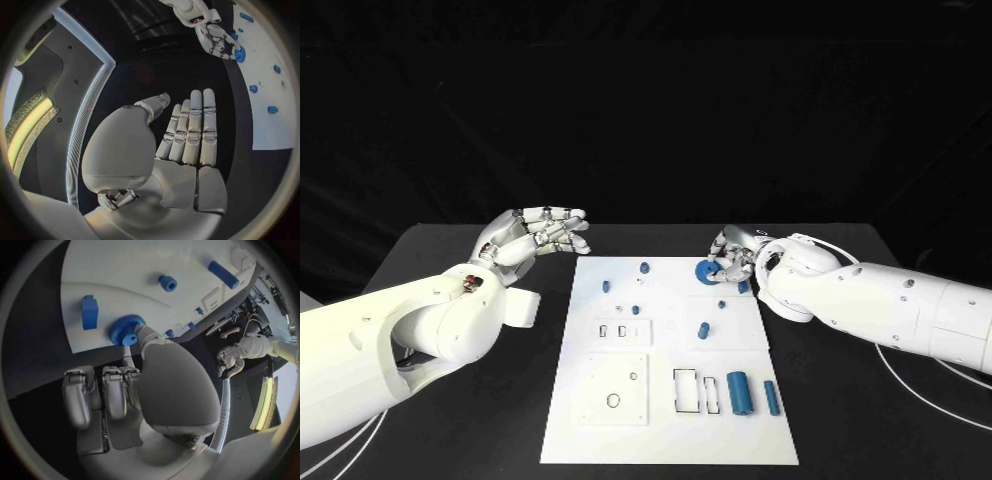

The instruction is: Assemble the parts on the task board

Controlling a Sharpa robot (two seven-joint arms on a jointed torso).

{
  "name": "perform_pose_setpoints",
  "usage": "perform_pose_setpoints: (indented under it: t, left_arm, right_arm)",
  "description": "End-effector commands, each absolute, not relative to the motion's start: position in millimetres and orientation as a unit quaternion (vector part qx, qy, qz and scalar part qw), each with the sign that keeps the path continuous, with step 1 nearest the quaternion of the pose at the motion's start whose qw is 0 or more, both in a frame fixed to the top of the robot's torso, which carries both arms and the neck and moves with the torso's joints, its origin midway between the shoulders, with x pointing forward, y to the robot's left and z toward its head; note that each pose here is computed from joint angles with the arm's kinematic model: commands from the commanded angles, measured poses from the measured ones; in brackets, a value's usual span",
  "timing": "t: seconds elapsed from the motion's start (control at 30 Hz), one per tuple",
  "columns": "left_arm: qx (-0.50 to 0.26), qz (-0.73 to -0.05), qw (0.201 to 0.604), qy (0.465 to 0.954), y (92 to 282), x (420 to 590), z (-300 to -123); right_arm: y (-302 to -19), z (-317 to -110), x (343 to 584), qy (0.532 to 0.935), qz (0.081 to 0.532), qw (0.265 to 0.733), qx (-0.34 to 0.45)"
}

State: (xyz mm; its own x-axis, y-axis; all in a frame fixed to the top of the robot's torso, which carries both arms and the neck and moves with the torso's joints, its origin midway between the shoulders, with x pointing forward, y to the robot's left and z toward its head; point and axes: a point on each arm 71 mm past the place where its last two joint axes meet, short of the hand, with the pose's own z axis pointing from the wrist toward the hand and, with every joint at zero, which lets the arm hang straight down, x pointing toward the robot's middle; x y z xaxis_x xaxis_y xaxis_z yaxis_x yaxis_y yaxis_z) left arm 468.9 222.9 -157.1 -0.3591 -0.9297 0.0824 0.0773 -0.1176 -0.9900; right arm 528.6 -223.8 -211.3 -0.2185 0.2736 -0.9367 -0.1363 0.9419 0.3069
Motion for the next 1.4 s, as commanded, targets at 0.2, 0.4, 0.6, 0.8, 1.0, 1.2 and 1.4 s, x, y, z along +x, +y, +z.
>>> perform_pose_setpoints:
  t: [0.2, 0.4, 0.6, 0.8, 1.0, 1.2, 1.4]
  left_arm:
    - [-0.396, -0.637, 0.394, 0.531, 221.2, 469.5, -156.0]
    - [-0.396, -0.637, 0.393, 0.532, 220.1, 469.6, -156.2]
    - [-0.396, -0.638, 0.391, 0.533, 217.9, 469.8, -156.5]
    - [-0.395, -0.639, 0.389, 0.533, 216.1, 469.9, -156.5]
    - [-0.394, -0.64, 0.388, 0.533, 214.4, 469.9, -156.5]
    - [-0.393, -0.642, 0.385, 0.534, 211.8, 469.8, -156.4]
    - [-0.393, -0.642, 0.385, 0.534, 211.9, 470.0, -156.5]
  right_arm:
    - [-190, -191, 510, 0.68, 0.175, 0.711, -0.036]
    - [-163, -185, 499, 0.663, 0.207, 0.717, -0.061]
    - [-137, -186, 493, 0.659, 0.225, 0.713, -0.086]
    - [-117, -196, 492, 0.662, 0.231, 0.706, -0.097]
    - [-106, -208, 493, 0.668, 0.23, 0.701, -0.102]
    - [-98, -218, 495, 0.676, 0.225, 0.693, -0.108]
    - [-93, -224, 497, 0.68, 0.224, 0.689, -0.11]
